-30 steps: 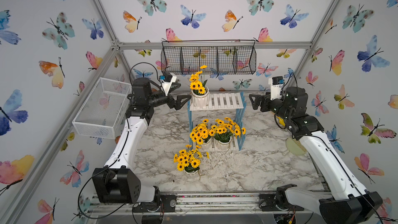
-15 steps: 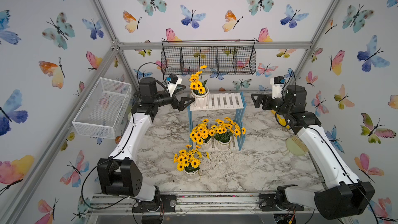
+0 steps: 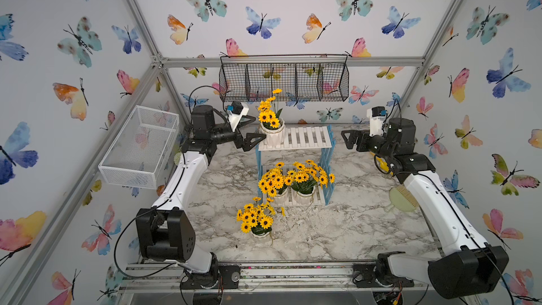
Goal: Take the sunflower pots off the shelves
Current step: Pick up the sunflower pot from the shelf.
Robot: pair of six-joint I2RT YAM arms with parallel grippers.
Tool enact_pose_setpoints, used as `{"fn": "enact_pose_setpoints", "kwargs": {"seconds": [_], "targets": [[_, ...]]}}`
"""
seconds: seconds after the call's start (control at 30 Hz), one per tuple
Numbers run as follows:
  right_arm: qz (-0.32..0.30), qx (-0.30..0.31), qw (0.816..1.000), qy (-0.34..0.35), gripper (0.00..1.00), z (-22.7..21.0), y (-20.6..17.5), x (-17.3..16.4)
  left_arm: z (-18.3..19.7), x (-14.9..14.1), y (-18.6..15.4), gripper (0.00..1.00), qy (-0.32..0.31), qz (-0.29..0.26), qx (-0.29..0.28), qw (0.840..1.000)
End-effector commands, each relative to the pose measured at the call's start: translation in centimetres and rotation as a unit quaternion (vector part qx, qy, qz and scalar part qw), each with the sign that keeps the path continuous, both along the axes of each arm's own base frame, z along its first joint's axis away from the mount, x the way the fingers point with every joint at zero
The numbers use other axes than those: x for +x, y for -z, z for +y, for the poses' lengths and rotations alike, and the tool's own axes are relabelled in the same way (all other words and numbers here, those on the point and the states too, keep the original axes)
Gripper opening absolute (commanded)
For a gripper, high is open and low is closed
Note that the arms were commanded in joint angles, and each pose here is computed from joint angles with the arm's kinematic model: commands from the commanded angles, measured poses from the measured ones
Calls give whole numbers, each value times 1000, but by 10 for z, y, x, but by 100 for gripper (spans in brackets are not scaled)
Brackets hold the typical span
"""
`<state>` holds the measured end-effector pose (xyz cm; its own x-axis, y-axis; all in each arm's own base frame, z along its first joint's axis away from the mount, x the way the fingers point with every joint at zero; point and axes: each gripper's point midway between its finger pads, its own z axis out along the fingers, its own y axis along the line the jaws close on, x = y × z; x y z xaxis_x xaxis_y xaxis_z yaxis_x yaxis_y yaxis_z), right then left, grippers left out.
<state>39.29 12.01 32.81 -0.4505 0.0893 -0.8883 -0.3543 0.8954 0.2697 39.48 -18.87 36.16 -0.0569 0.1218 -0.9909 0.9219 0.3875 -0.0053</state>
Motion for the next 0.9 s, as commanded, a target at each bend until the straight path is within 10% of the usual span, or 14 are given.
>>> {"fn": "enact_pose_setpoints", "kwargs": {"seconds": [0.0, 0.87], "targets": [[-15, 3, 1000, -10, 99, 2, -5, 0, -7, -5, -15, 98, 26, -22, -10, 999], [0, 11, 1000, -27, 99, 8, 9, 4, -35, 2, -6, 98, 64, -17, -26, 997]]}}
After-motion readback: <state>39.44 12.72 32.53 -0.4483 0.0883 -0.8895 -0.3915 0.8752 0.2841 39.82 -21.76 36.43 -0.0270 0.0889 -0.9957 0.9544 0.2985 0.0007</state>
